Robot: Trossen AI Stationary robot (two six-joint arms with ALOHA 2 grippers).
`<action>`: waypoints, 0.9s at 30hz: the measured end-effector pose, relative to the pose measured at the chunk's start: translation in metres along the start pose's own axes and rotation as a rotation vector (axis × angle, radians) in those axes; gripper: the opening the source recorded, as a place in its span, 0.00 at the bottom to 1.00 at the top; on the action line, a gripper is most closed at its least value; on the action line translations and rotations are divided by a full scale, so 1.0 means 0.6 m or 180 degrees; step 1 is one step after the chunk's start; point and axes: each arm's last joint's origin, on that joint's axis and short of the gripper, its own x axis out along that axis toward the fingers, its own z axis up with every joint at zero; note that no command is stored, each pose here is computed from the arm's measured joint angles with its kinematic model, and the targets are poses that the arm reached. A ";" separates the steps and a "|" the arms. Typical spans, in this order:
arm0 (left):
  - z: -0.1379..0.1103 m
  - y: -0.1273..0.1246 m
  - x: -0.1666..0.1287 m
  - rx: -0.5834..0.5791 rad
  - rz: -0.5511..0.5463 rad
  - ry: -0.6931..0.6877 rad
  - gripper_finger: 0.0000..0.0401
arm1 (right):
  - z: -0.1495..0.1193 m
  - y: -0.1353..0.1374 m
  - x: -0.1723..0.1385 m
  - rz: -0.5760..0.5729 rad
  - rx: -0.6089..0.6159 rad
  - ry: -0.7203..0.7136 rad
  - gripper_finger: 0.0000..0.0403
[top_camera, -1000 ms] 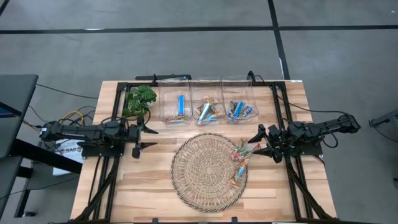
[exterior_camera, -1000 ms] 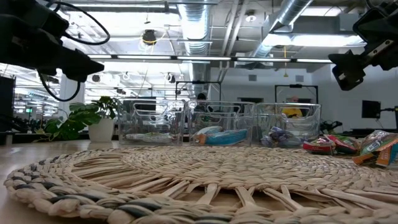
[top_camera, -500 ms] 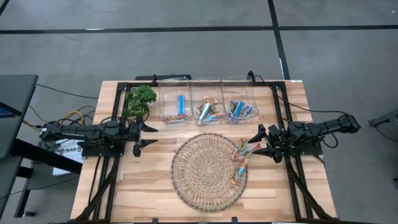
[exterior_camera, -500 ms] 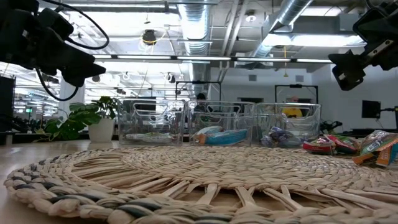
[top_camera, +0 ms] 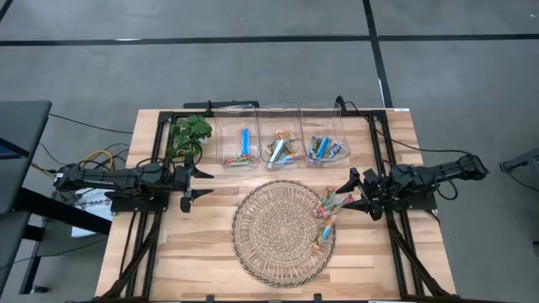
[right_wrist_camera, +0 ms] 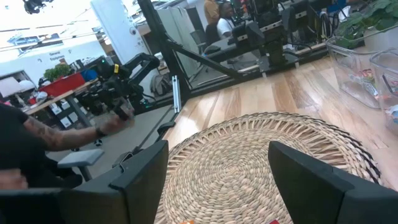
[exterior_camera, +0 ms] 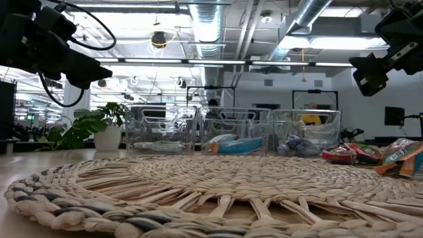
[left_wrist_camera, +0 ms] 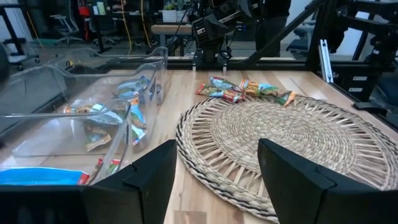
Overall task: Pick and place Granola Bars by type
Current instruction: Put the yellow granola bar into the middle transparent bin
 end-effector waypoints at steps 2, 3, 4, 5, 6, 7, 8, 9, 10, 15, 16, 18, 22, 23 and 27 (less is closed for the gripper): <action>0.000 0.000 0.000 -0.0003 0.0000 0.0000 0.55 | 0.000 0.000 0.000 0.0000 0.0001 -0.0001 0.67; 0.000 0.000 0.000 -0.0010 0.0000 0.0000 0.55 | 0.000 0.000 0.000 0.0001 0.0000 -0.0001 0.67; 0.000 0.000 0.000 -0.0022 0.0000 0.0001 0.55 | 0.000 0.000 0.000 0.0000 0.0001 0.0000 0.67; 0.000 0.000 0.000 -0.0031 0.0000 0.0001 0.55 | 0.000 0.000 0.000 0.0000 0.0001 0.0000 0.67; 0.000 0.000 0.000 -0.0038 0.0000 0.0001 0.55 | 0.000 0.000 0.000 0.0000 0.0000 -0.0001 0.67; 0.000 0.000 0.000 -0.0040 0.0000 0.0001 0.55 | 0.000 0.000 0.000 -0.0001 0.0001 -0.0001 0.67; 0.000 0.000 0.000 -0.0042 0.0000 0.0001 0.55 | 0.000 0.000 0.000 0.0001 0.0001 -0.0001 0.67; 0.000 0.000 0.000 -0.0043 0.0000 0.0001 0.55 | 0.000 0.000 0.000 0.0002 0.0000 -0.0001 0.67; 0.000 0.000 0.000 -0.0043 0.0000 0.0001 0.55 | 0.000 0.000 0.000 0.0000 0.0001 -0.0001 0.67; 0.000 0.000 0.000 -0.0044 0.0000 0.0000 0.55 | 0.000 0.000 0.000 0.0001 0.0001 0.0000 0.67; 0.000 0.000 0.000 -0.0046 0.0000 0.0000 0.55 | 0.000 0.000 0.000 0.0001 0.0000 0.0000 0.67; 0.000 0.000 0.000 -0.0046 0.0000 0.0000 0.55 | 0.000 0.000 0.000 0.0000 0.0000 -0.0002 0.67; 0.000 0.000 0.000 -0.0047 0.0000 0.0001 0.55 | 0.009 0.001 0.000 -0.0039 -0.0040 -0.0194 0.67; 0.000 0.000 0.000 -0.0047 0.0000 0.0000 0.55 | 0.011 0.002 0.000 -0.0025 0.0002 -0.0233 0.67; 0.000 0.000 0.000 -0.0048 -0.0001 0.0001 0.55 | 0.019 0.005 -0.001 0.0057 0.0214 -0.0385 0.67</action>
